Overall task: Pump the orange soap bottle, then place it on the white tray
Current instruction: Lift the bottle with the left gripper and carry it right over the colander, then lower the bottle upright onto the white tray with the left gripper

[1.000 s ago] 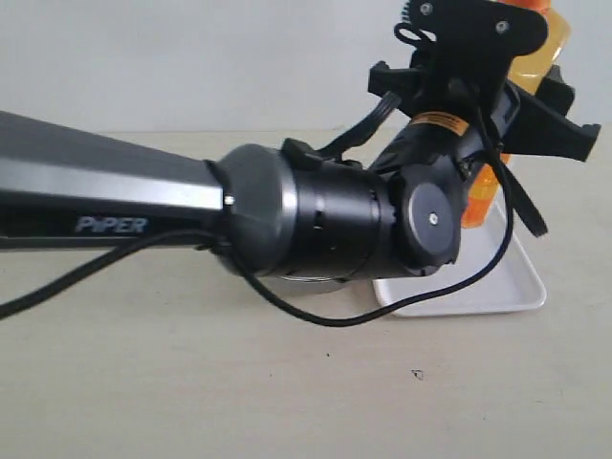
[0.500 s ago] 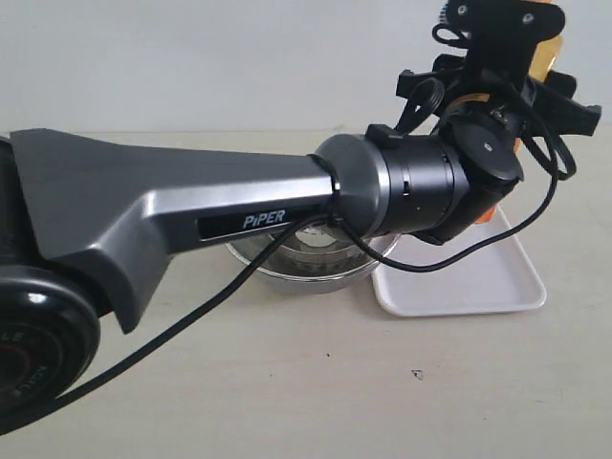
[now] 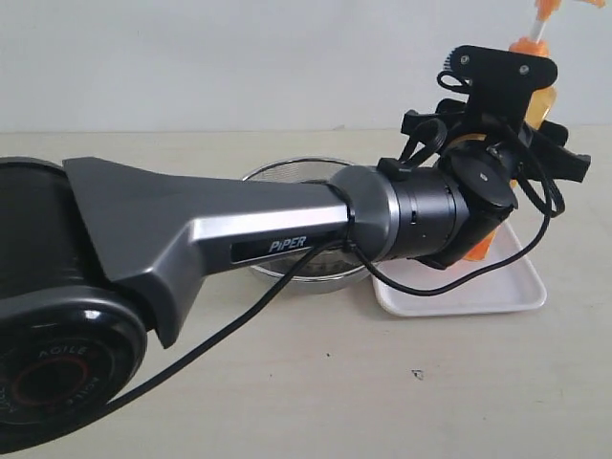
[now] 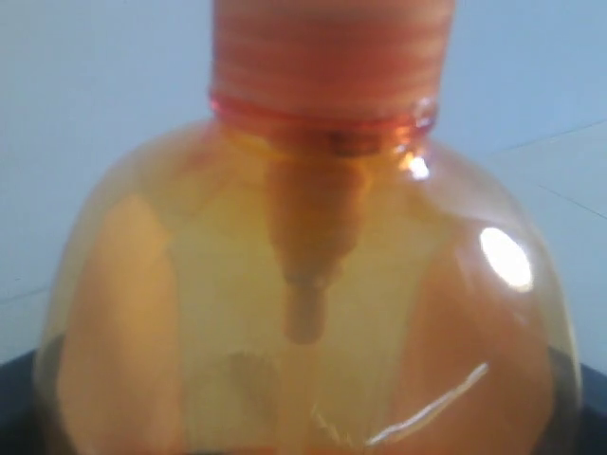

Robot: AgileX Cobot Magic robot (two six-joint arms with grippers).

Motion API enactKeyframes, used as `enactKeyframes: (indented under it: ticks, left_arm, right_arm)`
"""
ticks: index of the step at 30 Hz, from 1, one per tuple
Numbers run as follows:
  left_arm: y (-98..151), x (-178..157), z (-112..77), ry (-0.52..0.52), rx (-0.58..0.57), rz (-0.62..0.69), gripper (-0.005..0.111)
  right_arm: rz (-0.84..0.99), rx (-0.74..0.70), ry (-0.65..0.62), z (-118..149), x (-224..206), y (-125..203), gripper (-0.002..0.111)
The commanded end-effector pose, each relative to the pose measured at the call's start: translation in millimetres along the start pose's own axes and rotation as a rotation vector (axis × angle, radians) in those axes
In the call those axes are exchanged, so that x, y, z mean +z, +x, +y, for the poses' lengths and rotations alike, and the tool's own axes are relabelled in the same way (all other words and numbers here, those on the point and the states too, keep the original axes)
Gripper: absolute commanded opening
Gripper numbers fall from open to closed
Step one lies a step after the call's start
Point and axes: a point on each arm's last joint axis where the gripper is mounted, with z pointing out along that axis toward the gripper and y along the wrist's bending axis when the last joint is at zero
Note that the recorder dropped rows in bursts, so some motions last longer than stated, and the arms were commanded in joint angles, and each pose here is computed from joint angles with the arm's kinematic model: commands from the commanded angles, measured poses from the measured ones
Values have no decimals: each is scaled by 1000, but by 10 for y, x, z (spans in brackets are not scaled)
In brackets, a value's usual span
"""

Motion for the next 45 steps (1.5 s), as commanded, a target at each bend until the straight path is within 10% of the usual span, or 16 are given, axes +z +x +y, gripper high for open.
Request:
enactKeyframes:
  ticks: [1, 18, 45]
  left_arm:
    - [-162, -33, 2, -4, -32, -27, 5]
    - [-140, -28, 4, -8, -45, -17, 105]
    - [-569, -223, 12, 29, 48, -17, 97]
  right_arm:
    - [11, -28, -3, 0, -3, 21, 0]
    - [26, -72, 7, -8, -20, 7, 0]
    - [25, -78, 8, -9, -20, 7, 0]
